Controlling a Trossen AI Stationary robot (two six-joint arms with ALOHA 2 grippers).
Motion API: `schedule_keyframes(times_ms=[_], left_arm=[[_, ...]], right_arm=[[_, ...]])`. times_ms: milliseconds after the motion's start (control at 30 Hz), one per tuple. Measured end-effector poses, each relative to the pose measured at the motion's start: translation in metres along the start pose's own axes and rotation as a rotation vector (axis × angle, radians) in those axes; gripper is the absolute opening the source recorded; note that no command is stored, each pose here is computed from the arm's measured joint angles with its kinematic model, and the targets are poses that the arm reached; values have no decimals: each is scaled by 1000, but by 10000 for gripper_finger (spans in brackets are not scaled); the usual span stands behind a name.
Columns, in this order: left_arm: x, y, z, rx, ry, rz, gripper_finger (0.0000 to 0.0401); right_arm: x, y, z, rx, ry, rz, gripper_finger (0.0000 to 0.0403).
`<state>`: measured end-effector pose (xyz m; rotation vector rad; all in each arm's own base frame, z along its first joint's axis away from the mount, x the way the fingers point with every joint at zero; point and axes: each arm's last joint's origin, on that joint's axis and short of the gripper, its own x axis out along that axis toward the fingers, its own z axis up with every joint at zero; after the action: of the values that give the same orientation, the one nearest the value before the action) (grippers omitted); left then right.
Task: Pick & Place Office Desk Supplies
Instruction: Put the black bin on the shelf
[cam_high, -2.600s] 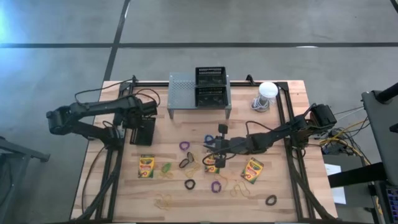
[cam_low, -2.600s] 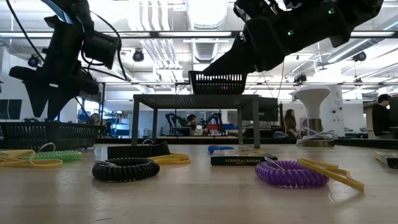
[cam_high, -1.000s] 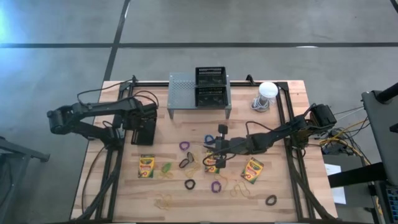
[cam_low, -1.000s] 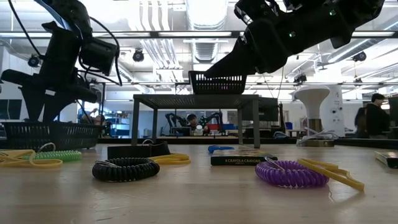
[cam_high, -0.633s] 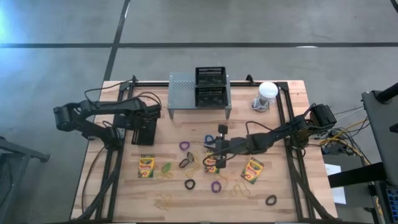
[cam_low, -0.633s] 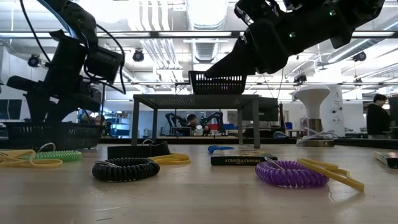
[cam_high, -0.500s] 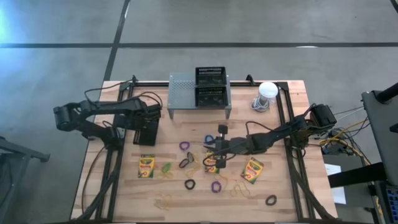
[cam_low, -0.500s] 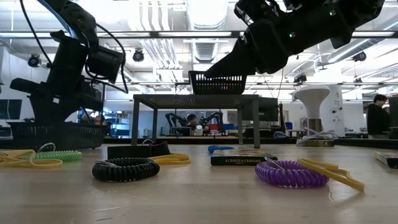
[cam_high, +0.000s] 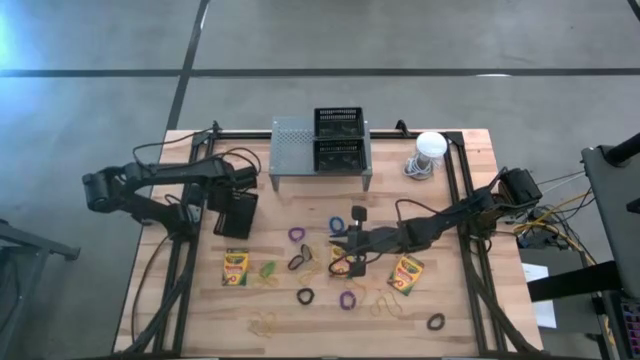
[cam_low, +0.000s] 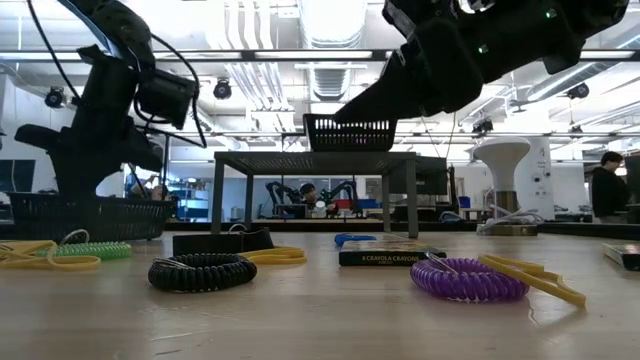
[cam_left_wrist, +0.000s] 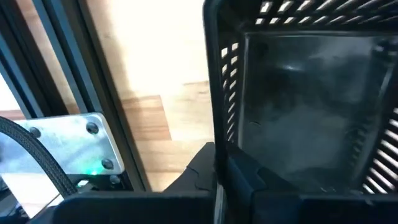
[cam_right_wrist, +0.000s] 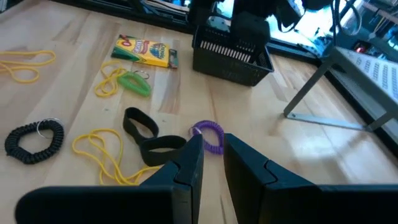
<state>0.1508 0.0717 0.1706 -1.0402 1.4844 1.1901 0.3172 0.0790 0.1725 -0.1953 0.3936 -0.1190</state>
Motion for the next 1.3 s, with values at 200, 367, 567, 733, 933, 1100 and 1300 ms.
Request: schedule_keyframes(times_ms=[200, 367, 567, 733, 933, 1100, 1300], left_arm=[[-15, 10, -9, 17, 26, -61, 12], [-32, 20, -16, 36, 49, -117, 11], [-61, 25, -23, 66, 52, -297, 13], [-99, 27, -24, 94, -3, -454, 12], [-154, 28, -23, 145, -142, -626, 12], [-182, 21, -2, 124, -388, -660, 12], [-173, 2, 49, 105, -460, -633, 12]], right_arm=[[-1, 0, -8, 39, 37, -8, 57], [-2, 0, -11, 60, 42, -10, 57], [-1, -1, -11, 65, 41, -12, 57], [-3, -1, -16, 92, 54, -13, 57], [-6, -3, -29, 137, 80, -37, 57], [-7, -3, -28, 143, 38, -41, 57], [-7, -4, -24, 130, 4, -40, 57]])
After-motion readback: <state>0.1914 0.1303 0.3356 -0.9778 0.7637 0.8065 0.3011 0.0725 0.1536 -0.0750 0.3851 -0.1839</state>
